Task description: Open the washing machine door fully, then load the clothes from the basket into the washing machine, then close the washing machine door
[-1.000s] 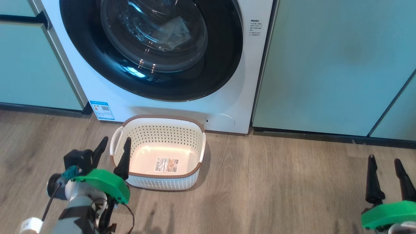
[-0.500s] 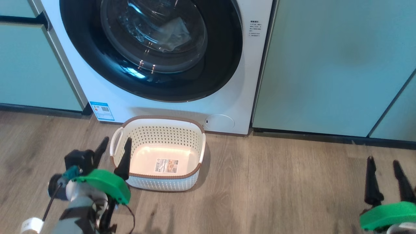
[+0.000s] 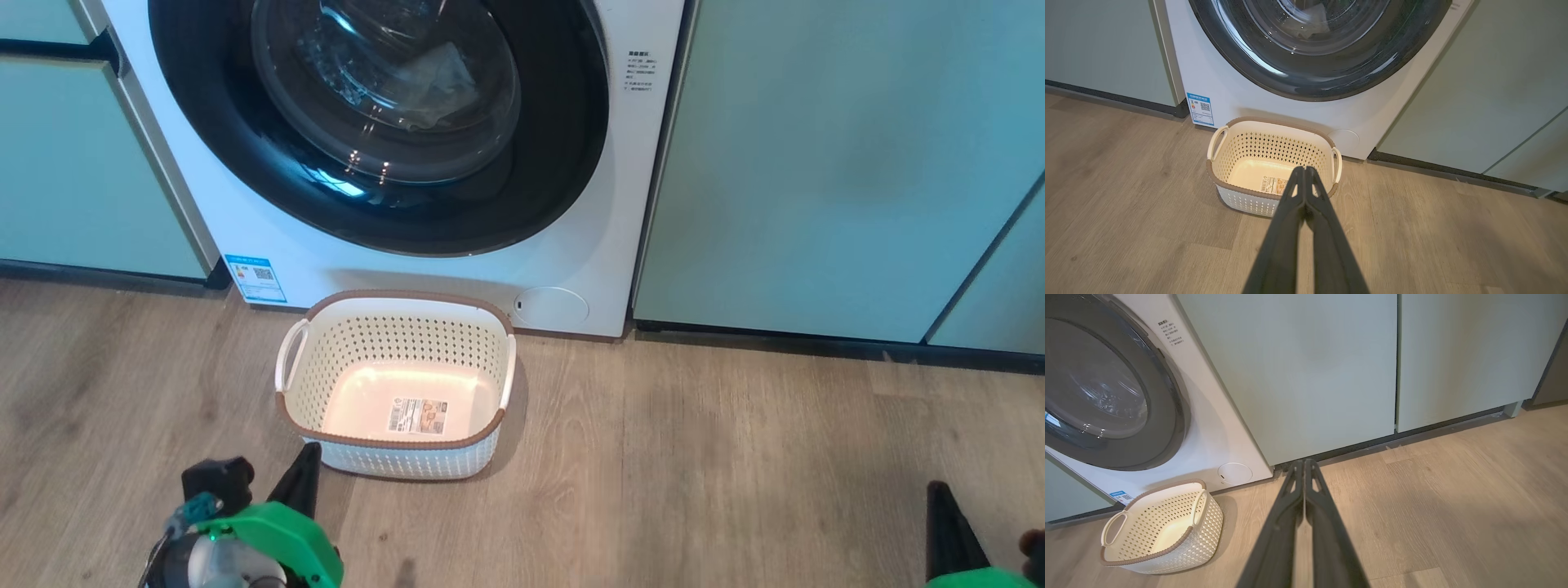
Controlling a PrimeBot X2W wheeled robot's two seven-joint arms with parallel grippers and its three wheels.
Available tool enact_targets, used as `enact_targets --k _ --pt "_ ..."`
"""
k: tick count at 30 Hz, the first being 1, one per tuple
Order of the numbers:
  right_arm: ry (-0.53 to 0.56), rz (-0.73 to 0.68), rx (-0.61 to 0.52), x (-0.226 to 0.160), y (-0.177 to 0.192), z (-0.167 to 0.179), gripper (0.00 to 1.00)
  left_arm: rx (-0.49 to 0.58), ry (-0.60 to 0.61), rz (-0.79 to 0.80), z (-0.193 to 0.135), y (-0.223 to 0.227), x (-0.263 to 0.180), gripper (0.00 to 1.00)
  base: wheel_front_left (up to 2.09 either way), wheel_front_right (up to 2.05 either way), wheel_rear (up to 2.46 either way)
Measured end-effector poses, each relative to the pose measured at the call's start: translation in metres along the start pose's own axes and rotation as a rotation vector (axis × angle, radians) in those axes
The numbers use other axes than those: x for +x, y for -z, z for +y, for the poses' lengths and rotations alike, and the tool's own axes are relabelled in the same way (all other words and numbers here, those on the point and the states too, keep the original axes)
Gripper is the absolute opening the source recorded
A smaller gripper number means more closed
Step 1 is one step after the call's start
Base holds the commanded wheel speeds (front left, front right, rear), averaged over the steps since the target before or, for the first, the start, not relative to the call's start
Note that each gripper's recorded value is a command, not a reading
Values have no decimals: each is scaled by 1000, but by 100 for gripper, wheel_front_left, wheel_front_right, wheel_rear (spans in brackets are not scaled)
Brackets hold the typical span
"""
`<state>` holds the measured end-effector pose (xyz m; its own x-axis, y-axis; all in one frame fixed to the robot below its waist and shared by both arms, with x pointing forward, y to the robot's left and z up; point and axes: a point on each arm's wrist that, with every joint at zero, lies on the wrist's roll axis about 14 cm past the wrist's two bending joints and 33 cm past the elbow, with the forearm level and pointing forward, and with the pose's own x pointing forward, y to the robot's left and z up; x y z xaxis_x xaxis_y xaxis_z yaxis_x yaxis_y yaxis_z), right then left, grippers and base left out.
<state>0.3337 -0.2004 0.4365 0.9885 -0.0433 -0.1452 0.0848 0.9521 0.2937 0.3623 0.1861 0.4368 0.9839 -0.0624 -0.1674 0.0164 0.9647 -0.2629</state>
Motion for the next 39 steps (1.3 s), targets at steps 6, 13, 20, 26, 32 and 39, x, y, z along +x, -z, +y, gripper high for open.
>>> enact_targets --k 6,13,20,26,32,39 --pt "11 4 53 0 0 -1 0 -55 -11 1 1 -1 1 0 0 0 0" --pt "22 0 128 4 -3 -2 0 -135 -27 -10 2 -5 2 0 0 0 0" --pt "34 3 205 5 -4 -4 0 -214 -40 -14 3 -7 3 0 0 0 0" --pt "43 8 270 5 -4 -5 0 -278 -42 -19 3 -10 4 0 0 0 0" --pt "53 13 345 6 -4 -6 0 -356 -48 -20 2 -11 5 0 0 0 0" --pt "55 10 421 9 -7 -5 0 -435 -53 -29 3 -15 6 0 0 0 0"
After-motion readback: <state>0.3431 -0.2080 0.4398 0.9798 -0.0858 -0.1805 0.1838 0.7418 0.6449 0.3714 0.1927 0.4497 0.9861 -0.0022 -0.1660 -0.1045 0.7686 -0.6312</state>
